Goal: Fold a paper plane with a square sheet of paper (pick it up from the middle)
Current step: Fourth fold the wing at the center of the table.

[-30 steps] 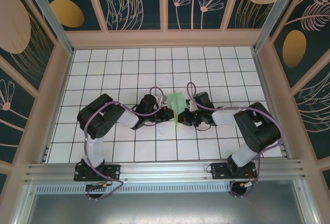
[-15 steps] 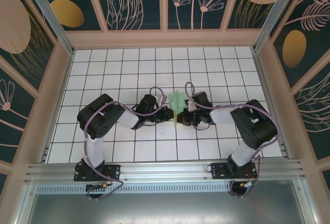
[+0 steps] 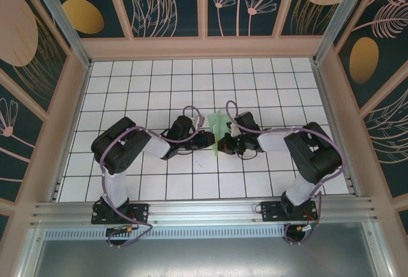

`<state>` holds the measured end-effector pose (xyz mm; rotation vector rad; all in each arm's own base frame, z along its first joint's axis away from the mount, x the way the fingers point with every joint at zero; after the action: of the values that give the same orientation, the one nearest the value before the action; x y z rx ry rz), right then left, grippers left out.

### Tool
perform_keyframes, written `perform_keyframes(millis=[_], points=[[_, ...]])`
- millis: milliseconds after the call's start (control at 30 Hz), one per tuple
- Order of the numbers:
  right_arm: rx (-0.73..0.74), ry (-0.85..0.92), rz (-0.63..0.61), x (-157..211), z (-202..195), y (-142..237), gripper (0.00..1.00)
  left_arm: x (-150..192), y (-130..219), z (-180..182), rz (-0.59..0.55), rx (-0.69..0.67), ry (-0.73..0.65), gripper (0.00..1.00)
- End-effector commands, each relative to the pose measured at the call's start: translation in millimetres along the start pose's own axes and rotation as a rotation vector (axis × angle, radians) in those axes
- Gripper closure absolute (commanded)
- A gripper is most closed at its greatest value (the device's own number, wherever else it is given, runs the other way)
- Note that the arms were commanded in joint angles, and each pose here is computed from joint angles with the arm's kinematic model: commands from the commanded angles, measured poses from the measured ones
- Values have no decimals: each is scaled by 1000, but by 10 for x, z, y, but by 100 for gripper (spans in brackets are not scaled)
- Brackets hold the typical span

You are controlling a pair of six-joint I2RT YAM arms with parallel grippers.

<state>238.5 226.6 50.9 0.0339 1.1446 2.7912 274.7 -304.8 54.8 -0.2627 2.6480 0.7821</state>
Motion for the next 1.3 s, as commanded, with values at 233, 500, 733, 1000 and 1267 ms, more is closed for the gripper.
perform_keyframes(millis=[233,500,733,1000,1267], points=[[100,35,13,44,-114,-8,100,-249,-8,109,-12,-152,-78,71],[109,59,10,10,-86,4,100,-403,0,113,-1,-181,-154,89],[78,89,15,-17,18,37,99,-464,-43,141,33,-184,-209,94],[-83,101,-35,-90,356,227,95,-428,-33,221,31,-214,-217,93],[-97,53,-37,-142,345,147,98,-397,-64,257,40,-210,-216,92]])
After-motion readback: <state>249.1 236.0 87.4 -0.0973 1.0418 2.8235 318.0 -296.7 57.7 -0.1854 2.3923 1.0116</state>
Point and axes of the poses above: each hand's point on the last joint's axis, 136 mm out from that joint toward the fingers, its own y axis back along the fingers, its own z axis along the line the jaws close on, x = y × z, the point moved 5 cm from there along y, back along the fingers, and after that the axes turned 7 degrees about -y, right-handed, at the moved point
